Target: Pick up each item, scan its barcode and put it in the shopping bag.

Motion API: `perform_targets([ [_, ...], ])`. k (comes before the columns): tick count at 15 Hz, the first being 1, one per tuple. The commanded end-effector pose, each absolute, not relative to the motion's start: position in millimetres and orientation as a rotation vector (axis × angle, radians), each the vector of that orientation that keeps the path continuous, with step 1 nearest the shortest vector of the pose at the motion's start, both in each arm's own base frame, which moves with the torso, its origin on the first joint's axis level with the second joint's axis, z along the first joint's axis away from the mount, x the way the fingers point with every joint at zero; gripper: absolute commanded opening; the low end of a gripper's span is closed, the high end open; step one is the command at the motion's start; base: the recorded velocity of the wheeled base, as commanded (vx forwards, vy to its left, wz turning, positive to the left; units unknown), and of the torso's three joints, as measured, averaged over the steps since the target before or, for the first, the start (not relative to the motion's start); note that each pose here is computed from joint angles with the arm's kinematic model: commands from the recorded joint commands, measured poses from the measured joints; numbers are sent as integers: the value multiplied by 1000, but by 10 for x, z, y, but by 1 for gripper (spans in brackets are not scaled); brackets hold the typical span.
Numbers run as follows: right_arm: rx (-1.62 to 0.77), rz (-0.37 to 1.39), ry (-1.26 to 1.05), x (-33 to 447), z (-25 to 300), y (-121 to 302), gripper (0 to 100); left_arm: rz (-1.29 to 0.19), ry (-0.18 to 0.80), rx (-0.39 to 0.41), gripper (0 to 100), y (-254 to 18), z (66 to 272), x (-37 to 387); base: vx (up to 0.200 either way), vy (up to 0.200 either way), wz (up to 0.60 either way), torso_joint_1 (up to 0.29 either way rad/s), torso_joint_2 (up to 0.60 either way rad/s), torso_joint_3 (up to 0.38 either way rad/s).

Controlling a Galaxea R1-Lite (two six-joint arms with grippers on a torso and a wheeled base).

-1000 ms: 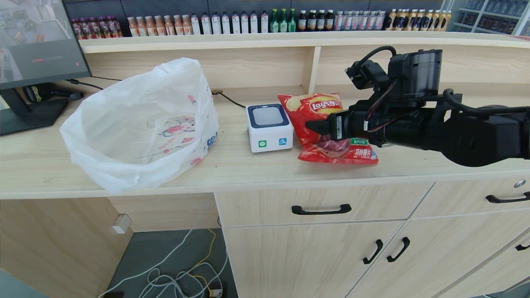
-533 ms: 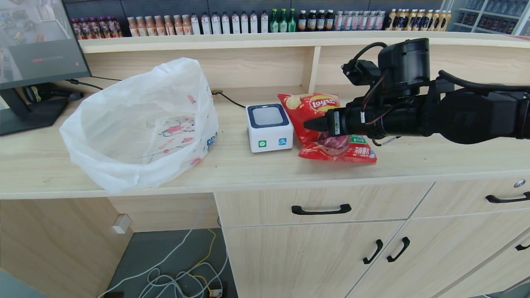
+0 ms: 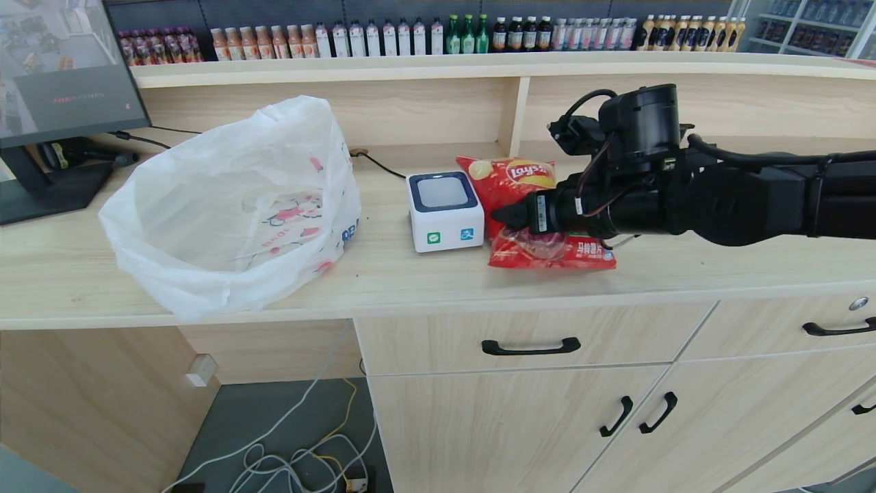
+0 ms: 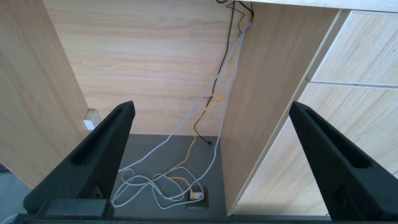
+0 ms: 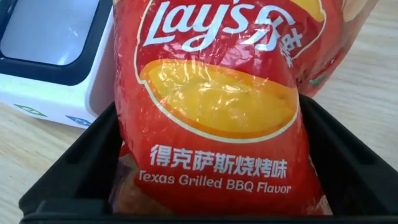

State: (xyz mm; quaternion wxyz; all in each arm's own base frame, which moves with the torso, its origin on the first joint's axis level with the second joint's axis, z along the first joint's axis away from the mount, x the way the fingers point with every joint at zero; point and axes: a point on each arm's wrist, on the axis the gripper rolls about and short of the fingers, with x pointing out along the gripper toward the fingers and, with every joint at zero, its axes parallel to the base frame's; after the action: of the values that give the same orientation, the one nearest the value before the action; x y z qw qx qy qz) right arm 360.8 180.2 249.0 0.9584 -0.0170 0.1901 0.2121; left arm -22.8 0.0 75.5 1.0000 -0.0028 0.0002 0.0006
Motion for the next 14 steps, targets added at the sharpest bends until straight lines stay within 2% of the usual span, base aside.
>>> perform_targets([
  [1,-39,436,402,3610,2439,1834,100,2,0,-6,100,0,755,-228,0,0,0,0,0,0],
  [2,-38,436,405,3606,2432,1832,100,2,0,-6,100,0,755,-228,0,0,0,0,0,0],
  [3,-27,439,405,3589,2437,1857,0,2,0,-6,100,0,755,-228,0,0,0,0,0,0],
  [8,15,422,429,3558,2399,1833,0,2,0,-6,100,0,755,-228,0,0,0,0,0,0],
  [14,-4,437,372,3252,2658,1694,0,0,0,-6,100,0,755,-228,0,0,0,0,0,0],
])
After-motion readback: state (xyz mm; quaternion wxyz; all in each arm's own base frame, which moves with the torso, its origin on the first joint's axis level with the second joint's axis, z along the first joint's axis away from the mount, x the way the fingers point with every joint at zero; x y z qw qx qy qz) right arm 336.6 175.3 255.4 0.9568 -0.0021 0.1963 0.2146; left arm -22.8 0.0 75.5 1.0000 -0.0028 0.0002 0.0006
